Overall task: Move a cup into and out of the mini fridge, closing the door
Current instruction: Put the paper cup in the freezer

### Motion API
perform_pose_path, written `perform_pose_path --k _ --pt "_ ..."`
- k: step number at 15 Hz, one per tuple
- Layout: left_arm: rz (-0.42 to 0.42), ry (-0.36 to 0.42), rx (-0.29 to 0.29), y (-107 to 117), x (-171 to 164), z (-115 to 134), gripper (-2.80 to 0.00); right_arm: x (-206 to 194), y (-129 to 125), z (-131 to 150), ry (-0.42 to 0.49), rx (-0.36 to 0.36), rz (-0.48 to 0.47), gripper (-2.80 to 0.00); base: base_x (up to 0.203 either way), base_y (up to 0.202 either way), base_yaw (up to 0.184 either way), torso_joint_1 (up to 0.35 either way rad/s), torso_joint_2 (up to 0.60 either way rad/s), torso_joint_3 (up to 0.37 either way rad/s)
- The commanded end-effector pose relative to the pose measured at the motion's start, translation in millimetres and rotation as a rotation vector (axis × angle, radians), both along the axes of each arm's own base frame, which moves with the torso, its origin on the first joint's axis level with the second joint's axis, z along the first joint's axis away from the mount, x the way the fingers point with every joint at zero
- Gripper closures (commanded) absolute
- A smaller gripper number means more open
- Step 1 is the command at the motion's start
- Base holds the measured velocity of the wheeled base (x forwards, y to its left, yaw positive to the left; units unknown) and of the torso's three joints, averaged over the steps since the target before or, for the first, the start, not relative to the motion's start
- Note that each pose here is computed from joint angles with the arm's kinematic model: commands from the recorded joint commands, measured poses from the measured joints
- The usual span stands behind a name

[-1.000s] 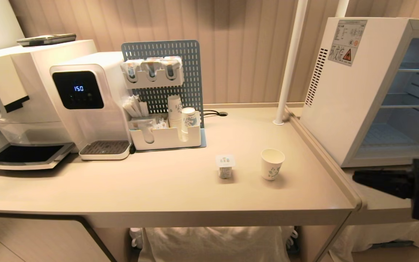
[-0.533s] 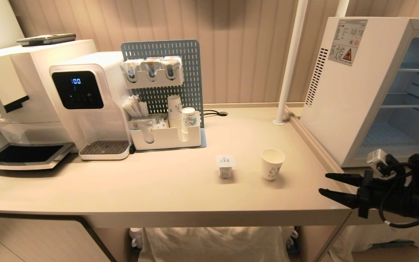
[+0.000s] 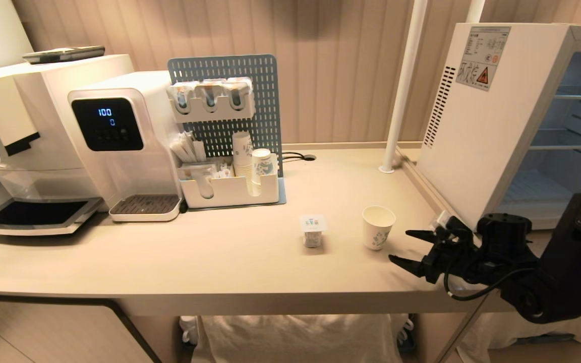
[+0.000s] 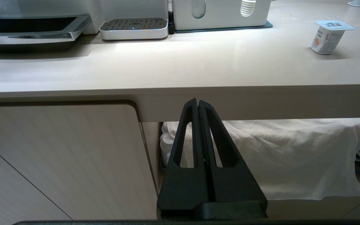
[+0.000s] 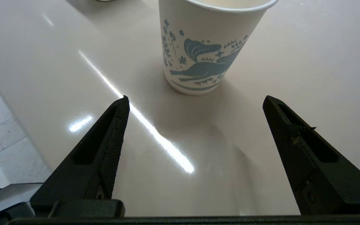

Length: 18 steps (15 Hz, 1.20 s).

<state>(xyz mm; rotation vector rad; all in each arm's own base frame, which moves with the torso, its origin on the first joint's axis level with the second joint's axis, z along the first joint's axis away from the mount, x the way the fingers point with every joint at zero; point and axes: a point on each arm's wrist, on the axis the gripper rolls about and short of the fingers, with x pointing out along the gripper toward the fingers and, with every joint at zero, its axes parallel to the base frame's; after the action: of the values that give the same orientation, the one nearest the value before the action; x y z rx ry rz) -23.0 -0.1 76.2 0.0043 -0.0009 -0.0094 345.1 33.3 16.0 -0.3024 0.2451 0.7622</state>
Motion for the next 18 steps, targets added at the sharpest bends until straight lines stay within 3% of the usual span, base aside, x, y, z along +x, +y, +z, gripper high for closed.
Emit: perform_pose_path --k 1,8,18 --pt "0.0 0.001 0.0 0.0 0.0 -0.2 0.0 19.4 7.5 1.7 -0.003 -0.011 -0.001 -2.8 0.0 0.0 0.0 0.0 0.0 0.0" --pt "0.002 0.0 0.0 0.0 0.0 -0.1 0.0 56.9 15.8 19.8 0.048 -0.034 -0.029 -2.8 0.0 0.0 0.0 0.0 0.0 0.0" --pt "0.0 0.001 0.0 0.0 0.0 -0.2 0.0 68.8 36.5 9.7 0.084 -0.051 -0.025 -2.8 0.0 0.0 0.0 0.0 0.0 0.0"
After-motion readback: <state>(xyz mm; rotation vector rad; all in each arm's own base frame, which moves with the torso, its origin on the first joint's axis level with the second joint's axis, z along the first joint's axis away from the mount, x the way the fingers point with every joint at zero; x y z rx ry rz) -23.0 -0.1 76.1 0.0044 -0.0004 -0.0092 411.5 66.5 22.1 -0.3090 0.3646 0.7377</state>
